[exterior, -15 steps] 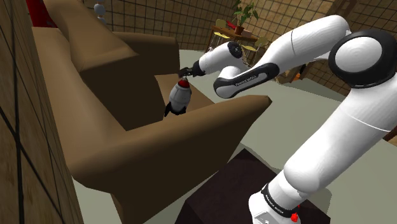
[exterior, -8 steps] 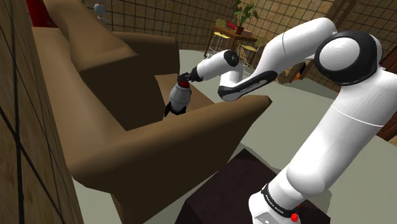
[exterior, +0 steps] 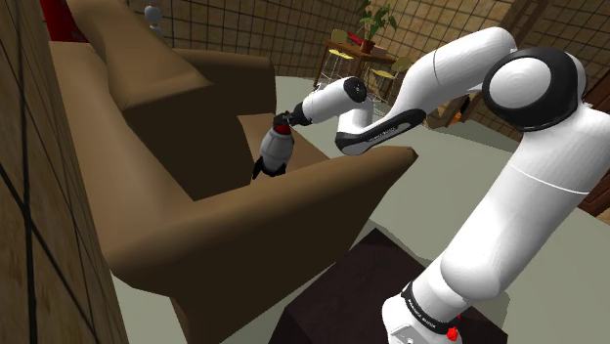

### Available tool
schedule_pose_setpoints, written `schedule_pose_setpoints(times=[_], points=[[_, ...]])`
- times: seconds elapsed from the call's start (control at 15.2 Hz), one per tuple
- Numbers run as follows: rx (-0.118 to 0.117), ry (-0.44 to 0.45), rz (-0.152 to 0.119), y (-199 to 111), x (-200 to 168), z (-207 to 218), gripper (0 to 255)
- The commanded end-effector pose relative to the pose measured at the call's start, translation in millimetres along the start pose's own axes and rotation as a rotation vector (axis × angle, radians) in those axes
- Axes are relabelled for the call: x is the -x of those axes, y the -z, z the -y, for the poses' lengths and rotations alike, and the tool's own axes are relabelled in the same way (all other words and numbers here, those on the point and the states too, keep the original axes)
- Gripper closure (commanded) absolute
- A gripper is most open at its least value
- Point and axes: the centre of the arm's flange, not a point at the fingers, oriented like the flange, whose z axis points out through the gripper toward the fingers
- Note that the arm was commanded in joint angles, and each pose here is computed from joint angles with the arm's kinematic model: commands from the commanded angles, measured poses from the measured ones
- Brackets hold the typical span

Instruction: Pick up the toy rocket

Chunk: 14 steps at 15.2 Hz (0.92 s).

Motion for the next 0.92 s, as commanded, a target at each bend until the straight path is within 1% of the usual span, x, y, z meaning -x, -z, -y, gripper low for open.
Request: schedule_pose_setpoints(times=[0.0,0.07,0.86], points=[[0.002,-0.001,0.003,-0.8,1.0,-0.9,255],[0.002,-0.001,0.003,-0.7,1.6,0.2,255],[0.002,-0.001,0.003,42.4,-44.8,0.9,255]])
